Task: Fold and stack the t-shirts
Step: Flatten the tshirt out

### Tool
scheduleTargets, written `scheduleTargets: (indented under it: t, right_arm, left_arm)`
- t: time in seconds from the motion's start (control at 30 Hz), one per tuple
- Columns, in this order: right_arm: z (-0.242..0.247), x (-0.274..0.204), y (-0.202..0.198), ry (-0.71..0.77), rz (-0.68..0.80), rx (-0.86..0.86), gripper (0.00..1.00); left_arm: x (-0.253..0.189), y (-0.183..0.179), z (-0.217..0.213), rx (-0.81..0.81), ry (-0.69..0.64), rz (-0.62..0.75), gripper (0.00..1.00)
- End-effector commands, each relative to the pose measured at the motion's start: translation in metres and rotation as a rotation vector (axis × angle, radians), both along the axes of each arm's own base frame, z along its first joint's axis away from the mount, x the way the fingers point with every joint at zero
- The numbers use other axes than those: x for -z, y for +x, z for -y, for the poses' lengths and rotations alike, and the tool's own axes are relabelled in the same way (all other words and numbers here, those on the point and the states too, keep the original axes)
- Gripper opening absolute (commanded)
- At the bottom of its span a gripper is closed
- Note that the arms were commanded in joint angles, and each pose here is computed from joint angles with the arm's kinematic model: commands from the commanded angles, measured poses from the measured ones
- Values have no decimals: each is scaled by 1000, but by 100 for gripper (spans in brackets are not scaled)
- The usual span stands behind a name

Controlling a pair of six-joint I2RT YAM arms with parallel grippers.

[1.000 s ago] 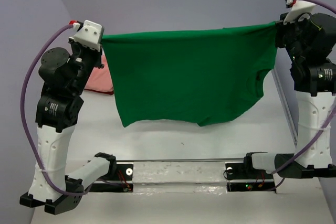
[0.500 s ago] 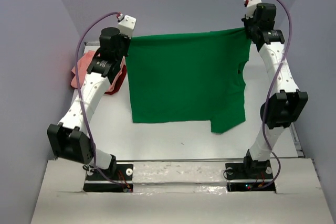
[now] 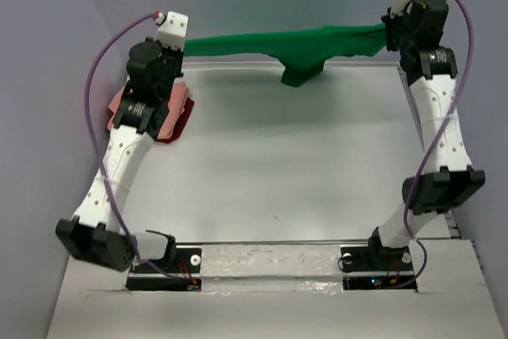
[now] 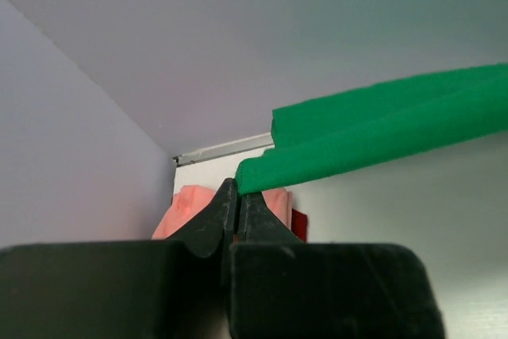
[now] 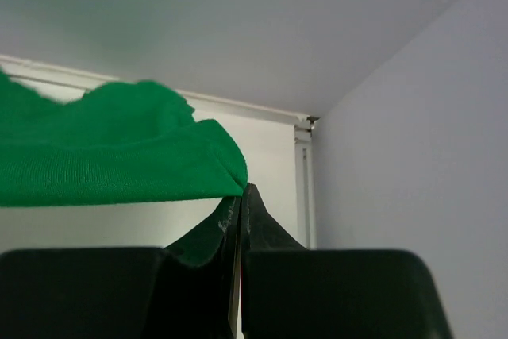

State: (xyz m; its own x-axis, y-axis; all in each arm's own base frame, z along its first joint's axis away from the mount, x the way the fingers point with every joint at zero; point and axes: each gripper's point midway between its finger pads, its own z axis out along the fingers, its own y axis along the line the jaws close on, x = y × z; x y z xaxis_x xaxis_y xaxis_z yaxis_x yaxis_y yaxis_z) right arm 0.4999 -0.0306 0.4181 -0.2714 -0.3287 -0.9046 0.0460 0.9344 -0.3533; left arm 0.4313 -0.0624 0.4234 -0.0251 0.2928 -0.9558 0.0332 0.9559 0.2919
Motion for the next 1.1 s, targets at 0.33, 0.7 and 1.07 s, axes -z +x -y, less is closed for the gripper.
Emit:
scheduleTargets:
  t: [0.33,0.7,1.07]
  right_arm:
    - [9,-35,-159,64,170,48,0]
    - [27,-89,-104,21,228,145,0]
    - [31,19,33,-80,34,147,0]
  left_arm:
    - [3,-148,-49,-22,-12,144,0]
    - [-61,-105,-36,-5,-38,211,0]
    - [80,13,-16,-36,80,-51,0]
